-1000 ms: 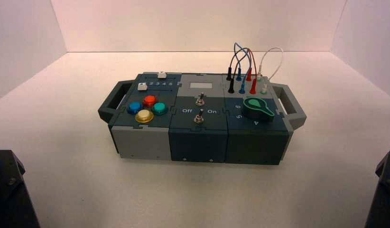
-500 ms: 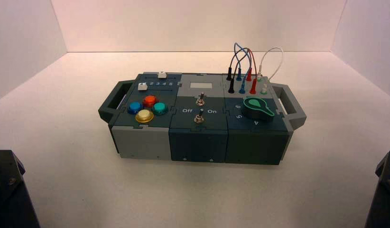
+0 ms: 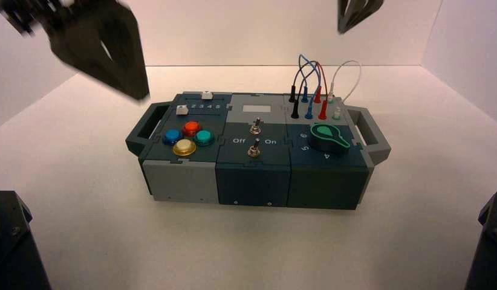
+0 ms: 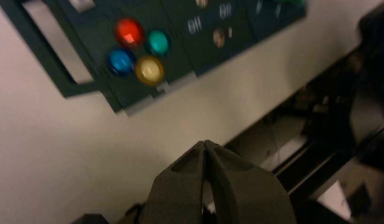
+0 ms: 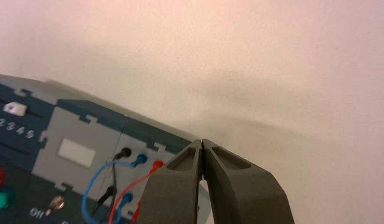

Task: Rotate the box clockwise.

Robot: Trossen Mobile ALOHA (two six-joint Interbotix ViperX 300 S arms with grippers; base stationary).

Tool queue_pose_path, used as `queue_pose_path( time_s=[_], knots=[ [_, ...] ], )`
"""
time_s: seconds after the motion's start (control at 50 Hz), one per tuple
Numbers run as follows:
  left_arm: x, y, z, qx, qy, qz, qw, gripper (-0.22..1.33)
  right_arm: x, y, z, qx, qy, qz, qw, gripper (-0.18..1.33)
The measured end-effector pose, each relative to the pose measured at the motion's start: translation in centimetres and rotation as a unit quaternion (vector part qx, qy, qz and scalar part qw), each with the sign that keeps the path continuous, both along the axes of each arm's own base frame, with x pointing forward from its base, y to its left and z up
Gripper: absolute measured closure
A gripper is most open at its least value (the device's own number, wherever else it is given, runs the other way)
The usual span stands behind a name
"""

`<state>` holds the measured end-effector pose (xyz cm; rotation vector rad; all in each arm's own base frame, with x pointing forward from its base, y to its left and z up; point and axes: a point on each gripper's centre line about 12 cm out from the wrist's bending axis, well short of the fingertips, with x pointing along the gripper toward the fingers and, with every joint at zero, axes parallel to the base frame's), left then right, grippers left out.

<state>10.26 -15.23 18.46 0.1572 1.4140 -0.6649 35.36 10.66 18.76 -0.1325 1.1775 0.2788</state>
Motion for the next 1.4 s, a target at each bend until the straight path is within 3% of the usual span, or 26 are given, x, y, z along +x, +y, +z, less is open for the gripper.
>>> queue_pose_path(
  time_s=[0.42, 0.74, 0.96, 1.4],
  knots=[
    [0.0, -2.0, -4.3, 0.073, 0.056, -0.038, 0.9950, 1.28, 3.5, 1.0, -4.8, -0.013, 0.045, 0.000, 0.9989, 1.29],
    [-0.5, -3.4, -7.0, 0.122, 0.088, -0.075, 0.9857, 1.28, 4.3, 1.3, -9.3, -0.026, 0.093, 0.001, 0.9953, 1.29],
    [-0.2, -3.9, -8.3, 0.138, 0.098, -0.078, 0.9825, 1.28, 4.1, 1.2, -11.1, -0.030, 0.111, -0.001, 0.9934, 1.29],
    [0.6, -4.6, -10.5, 0.160, 0.095, -0.083, 0.9790, 1.28, 3.4, 1.9, -11.9, -0.026, 0.126, 0.001, 0.9918, 1.29]
  ],
)
